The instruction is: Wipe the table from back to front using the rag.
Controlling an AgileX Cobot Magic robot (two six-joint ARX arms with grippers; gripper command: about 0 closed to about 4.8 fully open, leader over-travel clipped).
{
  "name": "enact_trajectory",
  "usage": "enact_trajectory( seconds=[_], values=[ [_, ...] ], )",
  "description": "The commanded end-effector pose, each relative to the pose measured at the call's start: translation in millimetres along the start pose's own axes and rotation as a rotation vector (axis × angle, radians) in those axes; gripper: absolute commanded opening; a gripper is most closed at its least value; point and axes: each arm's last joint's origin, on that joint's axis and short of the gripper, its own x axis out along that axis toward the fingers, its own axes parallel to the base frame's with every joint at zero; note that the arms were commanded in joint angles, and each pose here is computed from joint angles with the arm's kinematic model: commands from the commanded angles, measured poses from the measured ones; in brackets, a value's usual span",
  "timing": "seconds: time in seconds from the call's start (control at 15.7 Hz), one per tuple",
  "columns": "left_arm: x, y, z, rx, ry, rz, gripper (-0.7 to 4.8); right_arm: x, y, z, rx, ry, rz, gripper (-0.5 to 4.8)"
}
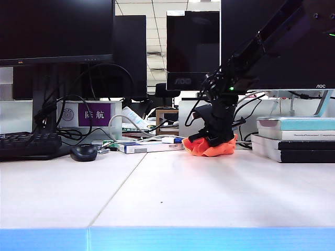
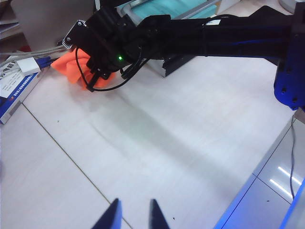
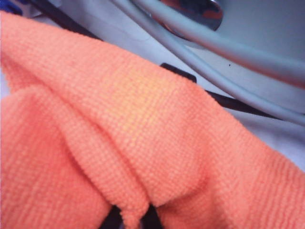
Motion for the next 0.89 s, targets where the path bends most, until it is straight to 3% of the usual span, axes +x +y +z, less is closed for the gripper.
enact_trajectory(
  seconds=[0.06,0.13,0.44,0.89],
  values=[
    [-2.1,-0.9,1.1,0.002,-0.006,-0.005,0.84,7.4,2.6,-8.0,-0.009,0.027,0.007,-0.06],
    [-2.1,-0.9,1.1,0.002,-0.006,-0.005,0.84,-0.6,5.8,-4.2,-0.035,0.041,0.021,1.99],
    [-2.1,-1.2,-1.1,-0.005,0.016,-0.007,0.85,-26.7,-0.4,9.3,-0.037,0.058,0.027,1.99],
    [-2.0,-1.1,-1.2,-0.002,0.018,-0.008,0.84,-84.0,15.6,34.7,-0.055,0.068,0.125,1.98]
  ],
)
